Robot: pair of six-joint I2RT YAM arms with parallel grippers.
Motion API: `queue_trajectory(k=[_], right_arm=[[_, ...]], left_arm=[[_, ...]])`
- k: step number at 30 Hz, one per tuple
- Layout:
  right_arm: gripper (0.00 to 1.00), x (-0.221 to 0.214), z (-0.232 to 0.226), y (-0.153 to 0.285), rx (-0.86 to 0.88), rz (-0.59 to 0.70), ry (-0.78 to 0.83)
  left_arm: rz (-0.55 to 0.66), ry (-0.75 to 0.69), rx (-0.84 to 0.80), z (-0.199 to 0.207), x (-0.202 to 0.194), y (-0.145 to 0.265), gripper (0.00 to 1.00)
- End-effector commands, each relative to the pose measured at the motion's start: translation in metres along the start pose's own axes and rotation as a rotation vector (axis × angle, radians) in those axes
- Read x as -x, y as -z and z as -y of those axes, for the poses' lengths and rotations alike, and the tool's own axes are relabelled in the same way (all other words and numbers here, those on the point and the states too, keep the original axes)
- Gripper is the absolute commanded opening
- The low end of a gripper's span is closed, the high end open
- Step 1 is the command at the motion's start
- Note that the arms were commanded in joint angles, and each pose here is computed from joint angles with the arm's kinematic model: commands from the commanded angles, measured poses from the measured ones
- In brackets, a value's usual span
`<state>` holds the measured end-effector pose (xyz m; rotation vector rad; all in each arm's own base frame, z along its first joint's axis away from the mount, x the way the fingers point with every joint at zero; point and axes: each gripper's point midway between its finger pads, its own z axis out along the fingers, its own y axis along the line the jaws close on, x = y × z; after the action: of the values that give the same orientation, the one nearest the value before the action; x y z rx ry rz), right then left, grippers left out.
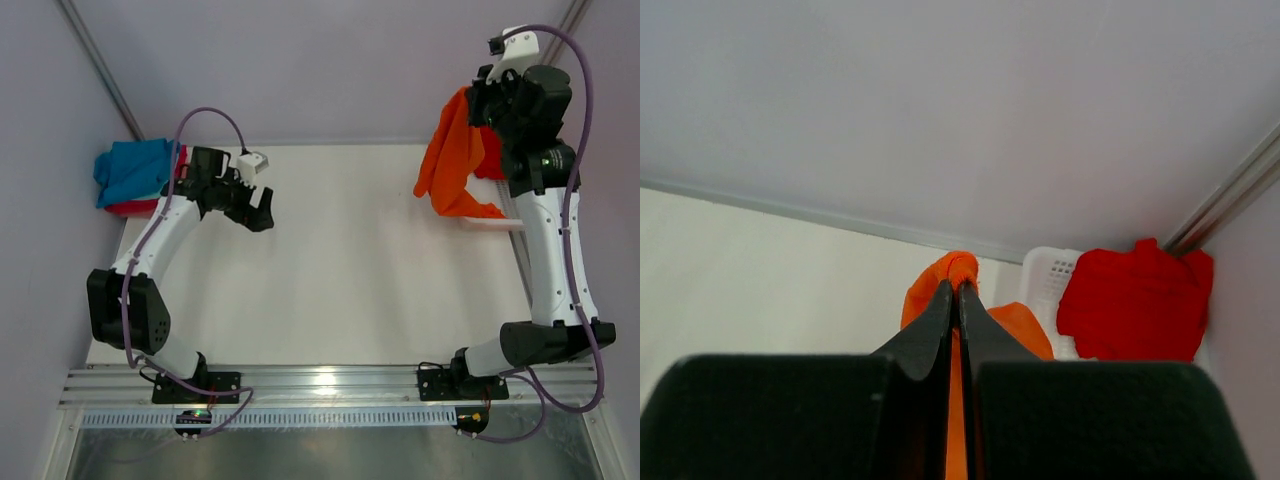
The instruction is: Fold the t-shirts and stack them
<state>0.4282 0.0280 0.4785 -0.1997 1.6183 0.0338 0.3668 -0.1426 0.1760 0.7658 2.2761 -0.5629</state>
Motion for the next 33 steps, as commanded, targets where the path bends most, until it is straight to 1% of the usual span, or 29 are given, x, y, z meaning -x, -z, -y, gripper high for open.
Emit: queue_trajectory(k=[1, 5, 8, 10, 14, 15, 16, 18, 19, 20, 21, 23, 25, 26, 27, 30, 31, 32, 33], right_arm=[[0.03, 0.006, 0.006, 0.013, -0.131, -0.009, 0.053], [0.03, -0.005, -0.028, 0.004, -0.05, -0.05, 0.069], [0.03, -0.019, -0.076, -0.003, 0.134, -0.095, 0.068], [0.03, -0.028, -0.104, -0.006, 0.209, -0.122, 0.073], [0.03, -0.039, -0.14, -0.014, 0.263, -0.154, 0.089], [0.03, -0.04, -0.143, -0.015, 0.251, -0.165, 0.091], [0.03, -0.039, -0.161, -0.012, 0.278, -0.162, 0.099], [0.03, -0.039, -0.181, -0.01, 0.305, -0.148, 0.127], [0.03, -0.044, -0.2, -0.006, 0.332, -0.153, 0.148], [0.03, -0.047, -0.209, -0.004, 0.348, -0.154, 0.158], [0.03, -0.053, -0.218, -0.005, 0.362, -0.167, 0.172], [0.03, -0.063, -0.238, -0.001, 0.393, -0.189, 0.2], [0.03, -0.075, -0.248, -0.003, 0.401, -0.219, 0.223], [0.03, -0.077, -0.252, -0.003, 0.409, -0.222, 0.224], [0.03, -0.081, -0.258, -0.002, 0.421, -0.229, 0.223], [0.03, -0.084, -0.267, -0.001, 0.439, -0.235, 0.219], [0.03, -0.087, -0.269, -0.002, 0.445, -0.241, 0.216], [0.03, -0.087, -0.273, -0.002, 0.457, -0.242, 0.214], [0.03, -0.089, -0.277, 0.0, 0.467, -0.245, 0.214]], left_arm=[[0.034, -0.024, -0.003, 0.004, 0.01, -0.002, 0.99], [0.027, -0.028, -0.011, 0.008, 0.008, -0.004, 0.99], [0.028, -0.029, -0.019, 0.012, 0.008, -0.004, 0.99], [0.032, -0.025, -0.036, 0.016, 0.009, -0.005, 0.99], [0.063, 0.005, -0.1, 0.026, 0.018, -0.008, 0.99], [0.066, 0.029, -0.129, 0.031, 0.02, -0.01, 0.99], [0.064, 0.044, -0.149, 0.034, 0.022, -0.01, 0.99], [0.038, 0.084, -0.179, 0.037, 0.027, -0.012, 0.99], [0.013, 0.11, -0.18, 0.037, 0.024, -0.012, 0.99], [0.019, 0.117, -0.169, 0.035, 0.032, -0.011, 0.99], [0.005, 0.143, -0.158, 0.032, 0.031, -0.015, 0.99], [0.002, 0.143, -0.065, 0.015, 0.035, -0.015, 0.99], [0.026, 0.158, 0.016, 0.003, 0.04, -0.012, 0.99], [0.025, 0.157, 0.105, -0.013, 0.039, -0.011, 0.99], [0.052, 0.148, 0.149, -0.019, 0.045, -0.008, 0.99], [0.079, 0.157, 0.284, -0.041, 0.051, 0.001, 0.99], [0.086, 0.197, 0.35, -0.049, 0.05, 0.006, 0.99], [0.071, 0.198, 0.587, -0.081, 0.045, 0.024, 0.99], [0.08, 0.156, 0.672, -0.08, 0.052, 0.027, 0.99]])
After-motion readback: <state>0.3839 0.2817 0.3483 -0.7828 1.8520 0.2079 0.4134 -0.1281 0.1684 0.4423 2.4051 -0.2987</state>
